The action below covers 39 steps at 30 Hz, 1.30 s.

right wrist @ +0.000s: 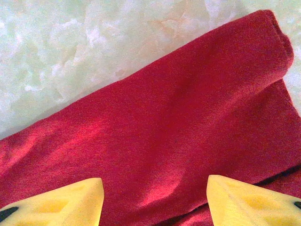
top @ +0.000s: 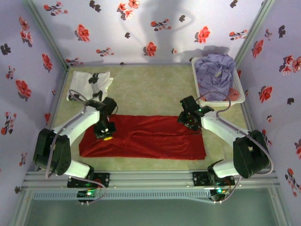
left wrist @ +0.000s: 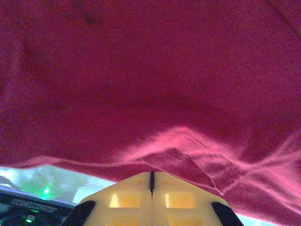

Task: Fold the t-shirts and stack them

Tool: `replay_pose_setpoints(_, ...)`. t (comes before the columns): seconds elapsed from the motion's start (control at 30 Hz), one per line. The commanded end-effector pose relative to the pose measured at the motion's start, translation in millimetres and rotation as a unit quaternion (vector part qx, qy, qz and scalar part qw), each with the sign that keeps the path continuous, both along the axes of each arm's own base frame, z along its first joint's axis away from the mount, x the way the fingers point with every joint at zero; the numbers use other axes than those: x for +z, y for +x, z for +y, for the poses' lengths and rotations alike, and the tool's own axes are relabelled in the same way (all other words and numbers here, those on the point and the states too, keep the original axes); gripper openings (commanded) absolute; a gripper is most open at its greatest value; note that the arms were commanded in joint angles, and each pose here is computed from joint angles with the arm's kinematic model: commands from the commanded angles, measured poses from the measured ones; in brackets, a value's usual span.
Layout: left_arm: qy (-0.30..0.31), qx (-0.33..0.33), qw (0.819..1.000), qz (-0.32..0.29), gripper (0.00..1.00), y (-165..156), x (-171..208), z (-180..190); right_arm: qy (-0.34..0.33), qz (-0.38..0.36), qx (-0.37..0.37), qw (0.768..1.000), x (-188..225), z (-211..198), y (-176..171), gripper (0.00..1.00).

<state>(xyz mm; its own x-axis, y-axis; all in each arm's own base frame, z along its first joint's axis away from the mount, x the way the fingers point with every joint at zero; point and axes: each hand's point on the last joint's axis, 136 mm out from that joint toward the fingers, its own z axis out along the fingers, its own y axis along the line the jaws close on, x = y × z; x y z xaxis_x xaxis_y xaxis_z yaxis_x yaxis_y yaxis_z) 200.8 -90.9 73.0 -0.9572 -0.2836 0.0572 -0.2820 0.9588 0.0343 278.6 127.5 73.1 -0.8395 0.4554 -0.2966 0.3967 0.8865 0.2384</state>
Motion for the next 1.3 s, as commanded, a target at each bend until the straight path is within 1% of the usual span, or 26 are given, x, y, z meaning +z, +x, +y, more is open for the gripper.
replay_pose_setpoints(0.0, 0.021, -0.036, 0.999, -0.002, 0.0, 14.3, -7.4, 11.6, 0.0, -0.007, 0.011, 1.0, 7.8, 3.1, 2.4, 0.61)
replay_pose_setpoints(0.07, 0.017, -0.045, 0.999, -0.001, 0.0, 18.6, -16.3, 10.8, 0.0, -0.007, 0.009, 1.0, 6.8, 2.5, 1.5, 0.61)
replay_pose_setpoints(0.17, 0.017, -0.052, 0.998, 0.02, 0.0, 15.1, -30.3, 10.4, 0.002, -0.005, 0.009, 1.0, 6.8, 2.7, 0.1, 0.61)
replay_pose_setpoints(0.27, 0.022, -0.044, 0.998, 0.037, 0.0, 3.8, -40.1, 13.7, 0.001, -0.006, 0.01, 1.0, 6.8, 1.7, -0.9, 0.61)
replay_pose_setpoints(0.43, 0.032, -0.007, 0.998, 0.055, 0.0, -24.6, -50.8, 24.2, -0.001, -0.006, 0.01, 1.0, 6.1, 0.9, -1.3, 0.61)
replay_pose_setpoints(0.53, 0.013, 0.011, 0.998, 0.053, 0.0, -35.1, -58.3, 21.4, 0.002, -0.007, 0.01, 1.0, 5.5, 2.1, -0.8, 0.61)
replay_pose_setpoints(0.57, 0.003, 0.018, 0.999, 0.041, 0.0, -32.7, -62.6, 18.2, 0.002, -0.005, 0.01, 1.0, 4.2, 2.1, -1.1, 0.61)
replay_pose_setpoints(0.67, -0.027, 0.027, 0.999, 0.039, 0.0, -33.9, -71.9, 8.8, 0.01, 0.002, 0.022, 1.0, 1.5, 6.7, -2.5, 0.62)
replay_pose_setpoints(0.77, -0.041, 0.029, 0.998, 0.036, 0.0, -31.0, -66.5, 3.1, 0.023, 0.009, 0.039, 0.999, 0.2, 13.5, -4.9, 0.61)
replay_pose_setpoints(0.93, -0.019, 0.033, 0.999, -0.023, 0.0, -16.2, -25.5, 13.5, 0.031, 0.028, 0.049, 0.998, -10.5, 15.9, -13.1, 0.58)
replay_pose_setpoints(1.0, -0.005, 0.043, 0.997, -0.061, 0.0, -7.4, -7.6, 20.6, 0.028, 0.044, 0.058, 0.997, -18.1, 16.5, -17.5, 0.56)
replay_pose_setpoints(1.07, -0.003, 0.051, 0.995, -0.09, 0.0, -0.5, 0.0, 23.4, 0.021, 0.06, 0.064, 0.996, -25.2, 15.0, -22.1, 0.53)
replay_pose_setpoints(1.1, -0.006, 0.053, 0.994, -0.094, 0.0, 1.7, -0.5, 23.0, 0.019, 0.067, 0.065, 0.995, -28.0, 14.4, -24.4, 0.5)
replay_pose_setpoints(1.2, -0.008, 0.052, 0.995, -0.08, 0.0, 5.4, -14.3, 19.7, 0.016, 0.08, 0.069, 0.994, -34.3, 13.6, -29.7, 0.41)
replay_pose_setpoints(1.23, -0.013, 0.05, 0.996, -0.072, 0.0, 6.5, -21.8, 16.6, 0.014, 0.084, 0.069, 0.994, -36.9, 12.8, -31.0, 0.36)
replay_pose_setpoints(1.27, -0.019, 0.05, 0.997, -0.064, 0.0, 7.1, -29.2, 13.4, 0.014, 0.086, 0.069, 0.994, -39.3, 12.5, -32.1, 0.29)
